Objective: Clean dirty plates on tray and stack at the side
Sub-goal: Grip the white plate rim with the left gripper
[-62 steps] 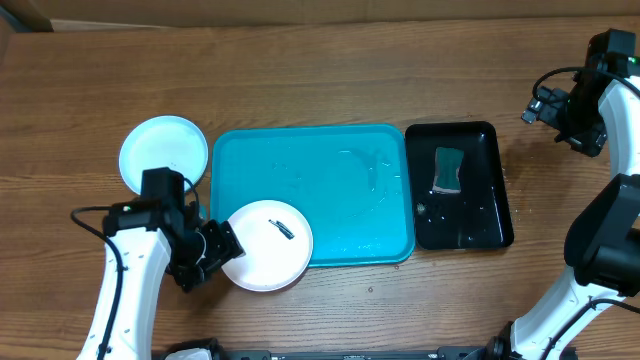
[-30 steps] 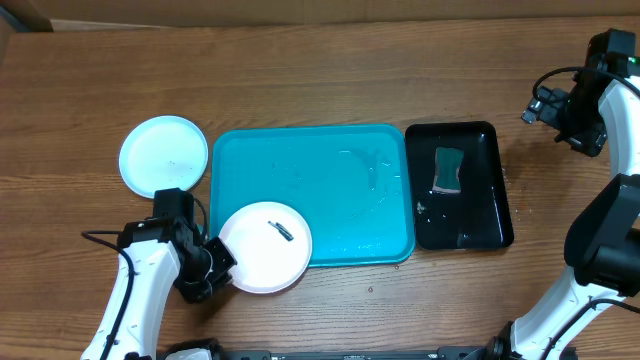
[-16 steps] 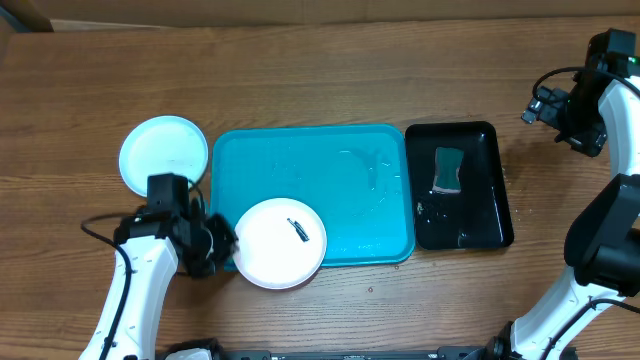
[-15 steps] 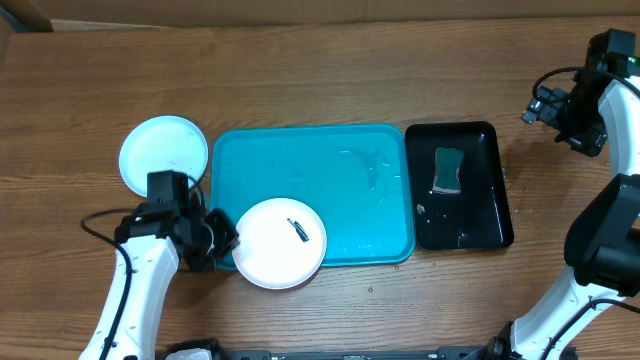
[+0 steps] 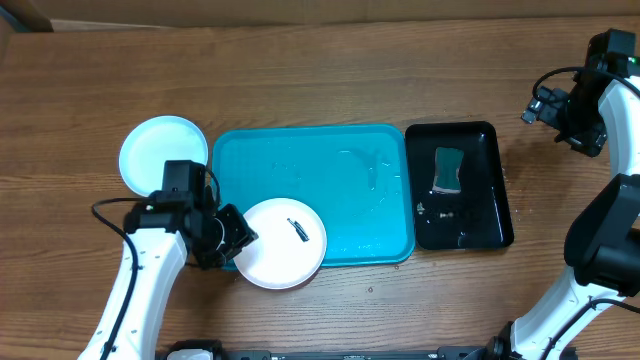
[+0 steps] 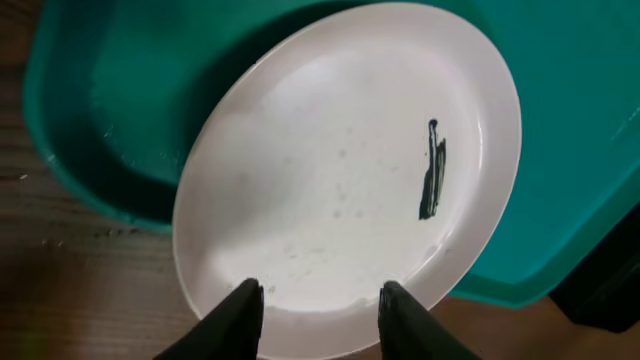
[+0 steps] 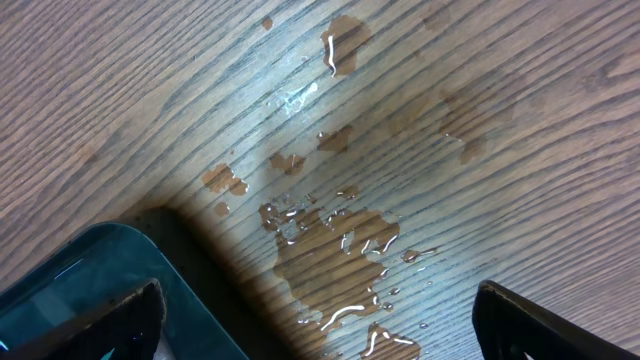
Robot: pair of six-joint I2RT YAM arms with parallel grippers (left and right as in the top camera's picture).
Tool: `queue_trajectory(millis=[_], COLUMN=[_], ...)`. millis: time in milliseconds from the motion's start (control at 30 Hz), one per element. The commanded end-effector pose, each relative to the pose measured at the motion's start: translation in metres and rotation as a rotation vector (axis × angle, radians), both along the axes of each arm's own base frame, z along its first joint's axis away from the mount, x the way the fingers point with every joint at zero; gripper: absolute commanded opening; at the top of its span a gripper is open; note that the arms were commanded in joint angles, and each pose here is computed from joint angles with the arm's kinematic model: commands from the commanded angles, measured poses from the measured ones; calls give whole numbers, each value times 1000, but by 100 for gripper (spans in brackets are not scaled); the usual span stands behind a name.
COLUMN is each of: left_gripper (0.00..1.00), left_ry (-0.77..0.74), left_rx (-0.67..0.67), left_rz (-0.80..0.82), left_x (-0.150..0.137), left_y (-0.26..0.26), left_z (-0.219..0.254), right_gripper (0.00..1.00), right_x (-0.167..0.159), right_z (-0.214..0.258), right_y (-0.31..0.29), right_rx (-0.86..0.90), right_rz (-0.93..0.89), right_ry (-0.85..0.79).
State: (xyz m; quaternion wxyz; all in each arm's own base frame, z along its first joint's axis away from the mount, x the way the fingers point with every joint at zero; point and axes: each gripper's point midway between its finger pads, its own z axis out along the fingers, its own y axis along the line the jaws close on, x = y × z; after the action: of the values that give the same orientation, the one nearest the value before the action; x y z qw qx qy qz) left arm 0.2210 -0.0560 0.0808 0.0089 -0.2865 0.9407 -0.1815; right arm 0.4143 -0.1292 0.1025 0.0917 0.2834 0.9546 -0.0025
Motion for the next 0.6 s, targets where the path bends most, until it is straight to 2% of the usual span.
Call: queue_trajectory(millis=[0,167,300,433,567], left_gripper=[40,40,40,30,35], left_ry=[-28,39,74,105,136], left_rx=[44,105,94,95,96], left_rz=[-43,-77,-117,-114,-109], left_x=[7,-11,-23,-31,-40], left_y=[5,8,-1,-4,-3], left_z=[19,12,3,-6,-13], right_gripper=[100,100,100,100,100], right_x=[3,3,3,3,3], right_z=[13,13,13,13,13], right_y=[-2,-2,-2,-2,-2], right_rx=[-9,-9,-9,-9,-9], right_rz=[-7,-7,-7,-7,-7], right_ry=[-36,-36,-36,-36,-36])
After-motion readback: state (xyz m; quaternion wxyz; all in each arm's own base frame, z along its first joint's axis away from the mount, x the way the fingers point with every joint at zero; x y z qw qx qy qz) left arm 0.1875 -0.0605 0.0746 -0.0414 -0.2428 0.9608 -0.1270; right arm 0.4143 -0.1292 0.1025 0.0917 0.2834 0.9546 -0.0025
